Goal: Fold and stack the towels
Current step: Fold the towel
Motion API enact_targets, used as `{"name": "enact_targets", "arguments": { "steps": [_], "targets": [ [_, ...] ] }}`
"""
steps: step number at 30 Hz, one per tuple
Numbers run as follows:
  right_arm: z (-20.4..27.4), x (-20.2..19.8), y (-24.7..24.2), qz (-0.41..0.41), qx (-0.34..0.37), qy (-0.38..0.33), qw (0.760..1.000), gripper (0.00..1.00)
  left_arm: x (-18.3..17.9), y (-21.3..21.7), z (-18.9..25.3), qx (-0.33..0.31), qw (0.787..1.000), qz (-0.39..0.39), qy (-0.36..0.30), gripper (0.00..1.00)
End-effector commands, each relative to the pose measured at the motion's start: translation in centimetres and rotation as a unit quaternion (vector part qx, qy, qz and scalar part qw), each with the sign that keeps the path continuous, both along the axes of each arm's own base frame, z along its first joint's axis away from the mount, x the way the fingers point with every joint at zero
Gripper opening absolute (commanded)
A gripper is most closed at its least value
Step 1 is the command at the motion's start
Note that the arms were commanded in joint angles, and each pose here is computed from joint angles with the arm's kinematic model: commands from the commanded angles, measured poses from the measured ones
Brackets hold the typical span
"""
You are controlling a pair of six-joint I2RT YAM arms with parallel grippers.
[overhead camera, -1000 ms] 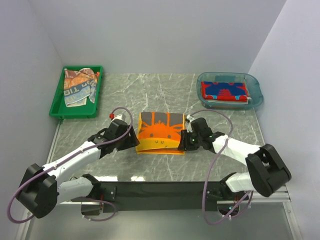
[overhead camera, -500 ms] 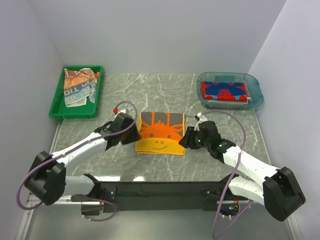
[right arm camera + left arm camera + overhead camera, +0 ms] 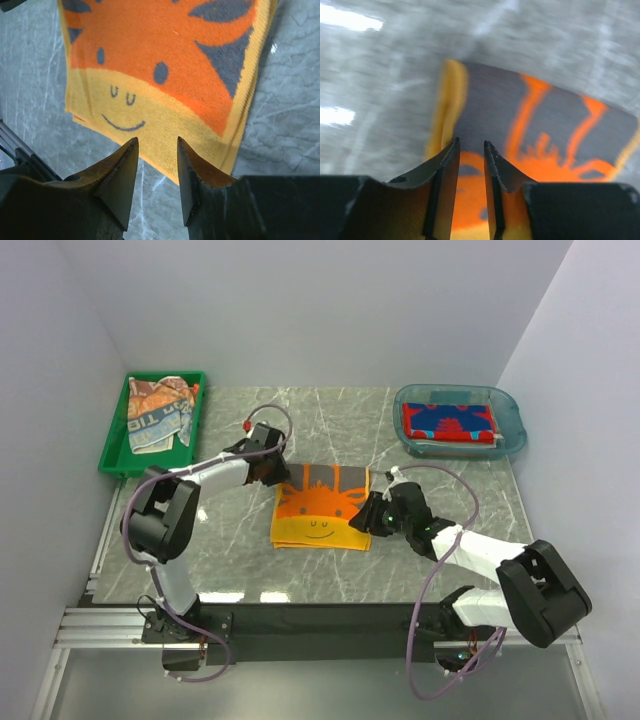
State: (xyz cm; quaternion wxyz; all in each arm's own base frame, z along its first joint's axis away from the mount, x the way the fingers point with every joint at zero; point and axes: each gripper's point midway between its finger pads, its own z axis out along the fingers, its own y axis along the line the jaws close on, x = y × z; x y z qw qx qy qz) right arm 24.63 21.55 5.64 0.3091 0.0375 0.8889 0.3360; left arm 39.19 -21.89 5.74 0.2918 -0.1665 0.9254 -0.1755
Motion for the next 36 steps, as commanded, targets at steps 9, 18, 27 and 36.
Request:
{"name": "enact_targets", "arguments": {
  "steps": [9, 18, 27, 36],
  "targets": [
    [-0.6, 1.0, -0.9, -0.031, -0.005, -0.009, 0.999, 0.44, 1.5, 5.1, -1.6, 0.022, 0.998, 0.048, 0.016, 0.35],
    [0.2, 1.0, -2.9, -0.057, -0.056, -0.009, 0.997, 0.43, -4.7, 5.0, 2.6, 0.003, 0.999, 0.031, -0.007, 0.62],
    [-1.1, -1.6, -2.6, -0.05, -0.032, 0.041, 0.997, 0.4, -12.7, 4.5, -0.4, -0.01, 1.0, 0.004, 0.022, 0.61],
    [-2.8, -2.4, -2.3, -0.055, -0.023, 0.078, 0.995, 0.4, -13.5, 3.7, -2.4, -0.002, 0.999, -0.009, 0.038, 0.54]
  ]
}}
